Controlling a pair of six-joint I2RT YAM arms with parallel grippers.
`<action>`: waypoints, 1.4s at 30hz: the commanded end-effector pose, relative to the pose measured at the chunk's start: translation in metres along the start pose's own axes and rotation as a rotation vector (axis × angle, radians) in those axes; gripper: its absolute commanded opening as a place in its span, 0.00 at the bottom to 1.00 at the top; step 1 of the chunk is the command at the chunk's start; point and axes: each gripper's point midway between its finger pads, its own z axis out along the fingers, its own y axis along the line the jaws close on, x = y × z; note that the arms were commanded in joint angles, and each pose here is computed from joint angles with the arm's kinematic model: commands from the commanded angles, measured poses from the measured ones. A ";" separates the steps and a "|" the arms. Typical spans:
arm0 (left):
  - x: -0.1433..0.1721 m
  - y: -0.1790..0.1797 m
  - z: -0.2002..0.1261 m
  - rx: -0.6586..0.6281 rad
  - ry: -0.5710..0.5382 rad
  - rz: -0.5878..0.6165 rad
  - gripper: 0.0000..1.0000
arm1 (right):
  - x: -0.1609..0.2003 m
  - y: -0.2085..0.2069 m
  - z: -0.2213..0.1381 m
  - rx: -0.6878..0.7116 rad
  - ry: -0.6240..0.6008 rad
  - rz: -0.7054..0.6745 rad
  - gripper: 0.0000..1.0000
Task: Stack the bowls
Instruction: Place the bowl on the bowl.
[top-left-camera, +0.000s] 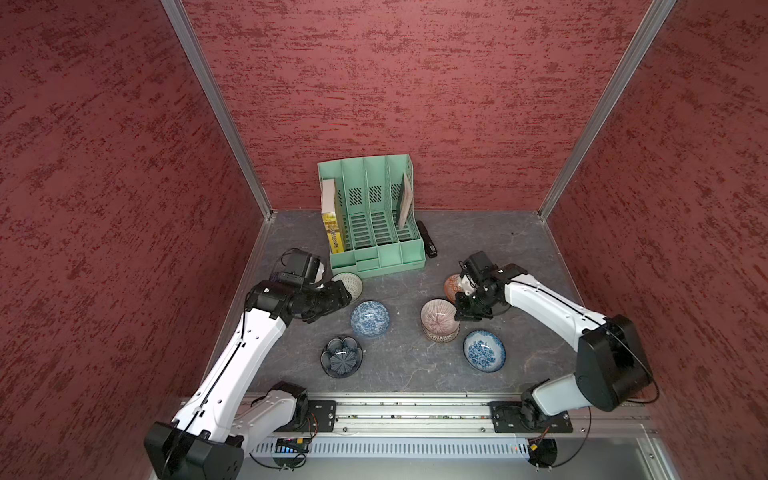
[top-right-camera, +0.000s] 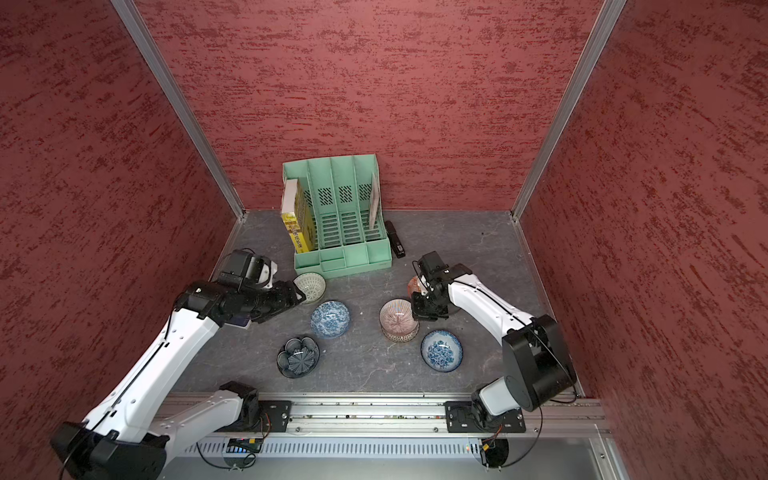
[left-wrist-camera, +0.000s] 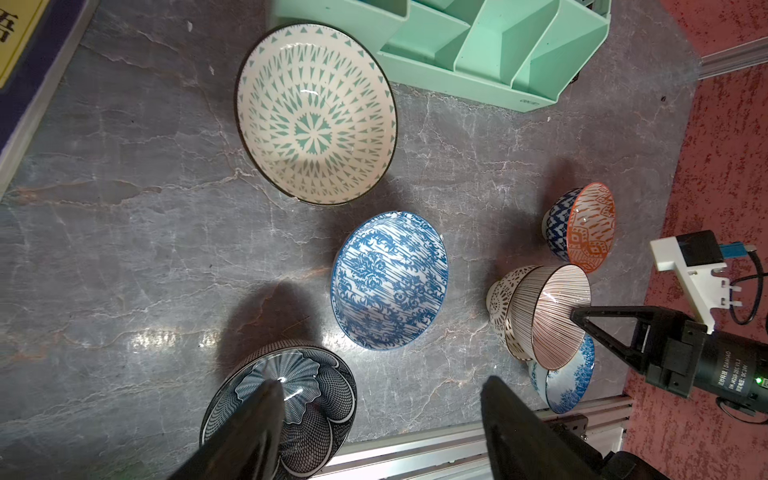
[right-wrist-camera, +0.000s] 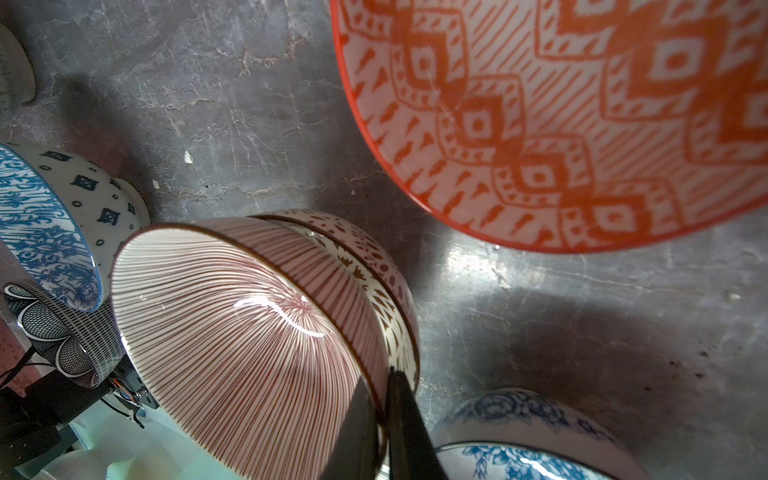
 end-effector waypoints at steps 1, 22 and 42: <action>-0.003 0.004 -0.003 -0.016 -0.017 0.017 0.78 | -0.010 0.006 -0.006 -0.037 -0.062 -0.040 0.00; -0.003 0.008 -0.003 -0.025 -0.020 0.012 0.78 | -0.004 0.002 0.001 -0.045 -0.072 -0.042 0.00; 0.000 0.010 0.004 -0.027 -0.004 0.005 0.78 | -0.002 -0.004 0.008 -0.024 -0.058 -0.035 0.00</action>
